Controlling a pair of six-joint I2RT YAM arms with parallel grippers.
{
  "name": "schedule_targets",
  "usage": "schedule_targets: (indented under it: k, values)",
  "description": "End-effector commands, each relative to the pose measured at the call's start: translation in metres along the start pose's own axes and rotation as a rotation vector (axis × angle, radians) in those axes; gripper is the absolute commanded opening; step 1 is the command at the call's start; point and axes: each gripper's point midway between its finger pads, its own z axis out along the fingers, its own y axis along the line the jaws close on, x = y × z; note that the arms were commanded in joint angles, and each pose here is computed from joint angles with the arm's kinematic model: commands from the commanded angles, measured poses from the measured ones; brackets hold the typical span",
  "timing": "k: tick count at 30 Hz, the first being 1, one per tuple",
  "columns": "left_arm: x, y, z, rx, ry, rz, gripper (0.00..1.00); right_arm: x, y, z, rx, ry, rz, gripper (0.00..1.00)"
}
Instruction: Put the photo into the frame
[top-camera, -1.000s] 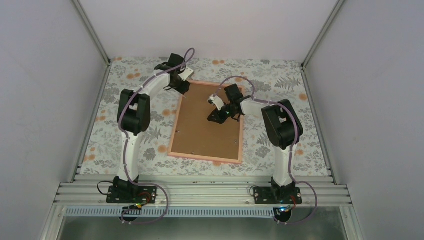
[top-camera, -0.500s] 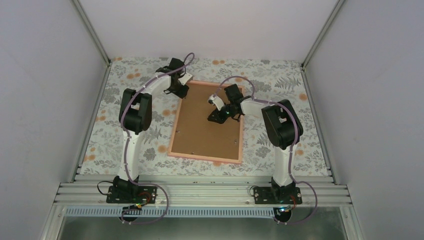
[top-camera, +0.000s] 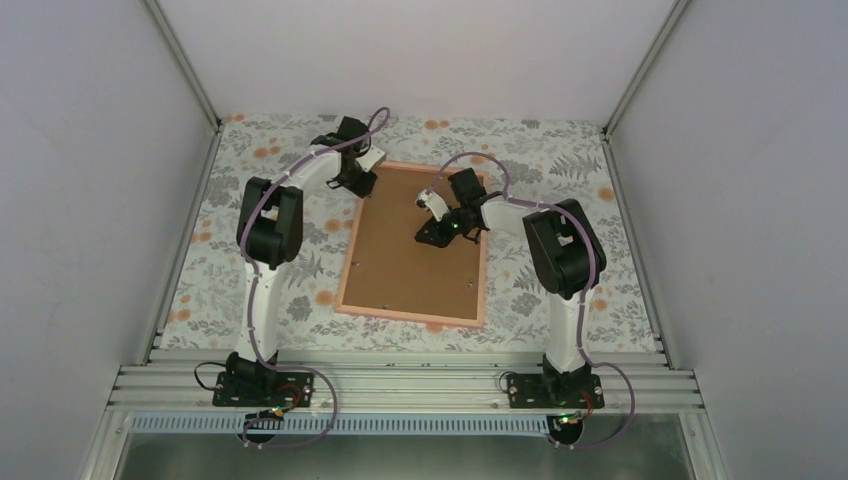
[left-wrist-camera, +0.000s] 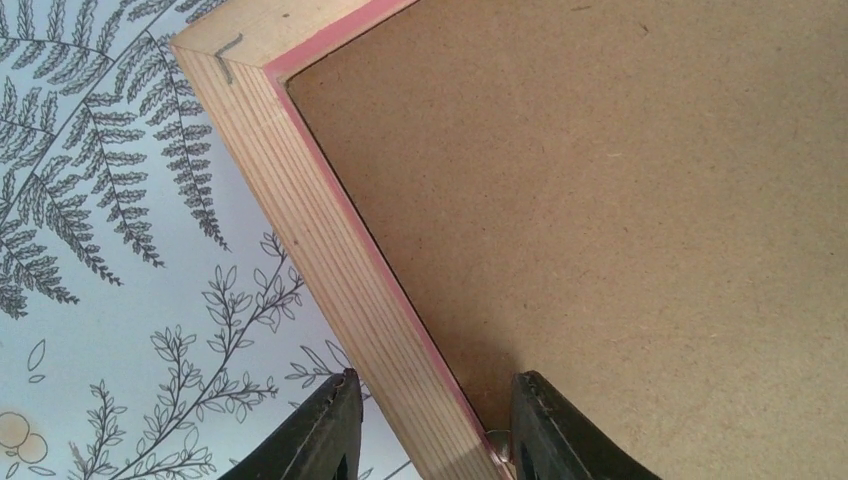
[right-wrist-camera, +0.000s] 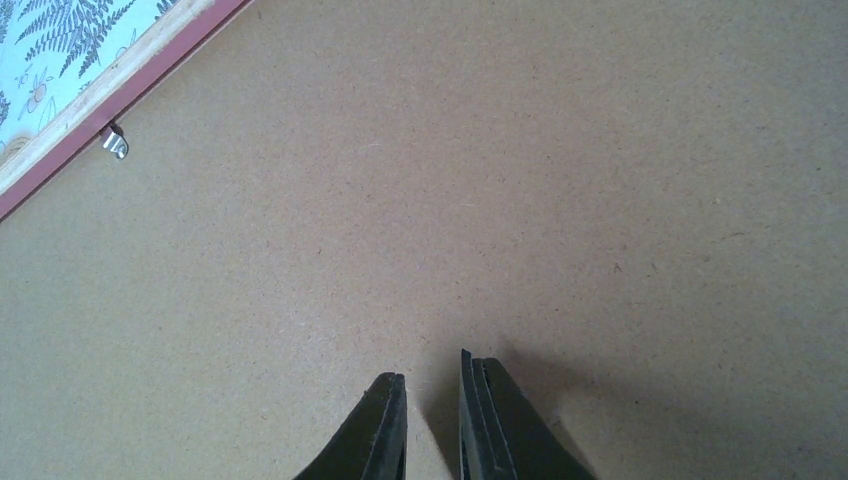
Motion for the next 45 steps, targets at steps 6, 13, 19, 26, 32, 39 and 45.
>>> schedule_targets:
  k: [6, 13, 19, 26, 32, 39, 45]
  values:
    - [0.018, 0.0, -0.019, 0.016, 0.058, 0.015, 0.41, 0.053, -0.001, 0.012, 0.037, 0.176, 0.1, 0.17]
    - [-0.05, -0.002, -0.08, 0.007, -0.241, 0.177, 0.67, -0.009, 0.014, -0.021, -0.018, 0.039, -0.007, 0.28]
    - [-0.077, -0.019, -0.092, 0.084, -0.354, 0.294, 0.98, -0.06, -0.018, -0.067, 0.055, -0.086, -0.037, 0.49]
    - [-0.113, -0.05, -0.079, 0.241, -0.405, 0.378, 1.0, -0.081, -0.085, -0.104, 0.173, -0.14, 0.028, 0.5]
    - [-0.126, -0.091, -0.043, 0.308, -0.385, 0.485, 0.99, -0.073, -0.132, -0.115, 0.279, -0.142, 0.1, 0.48]
    - [-0.123, -0.127, -0.004, 0.296, -0.364, 0.623, 0.99, -0.056, -0.158, -0.109, 0.327, -0.124, 0.163, 0.49]
    - [-0.13, -0.121, 0.021, 0.196, -0.362, 0.615, 0.98, -0.042, -0.179, -0.108, 0.394, -0.106, 0.217, 0.49]
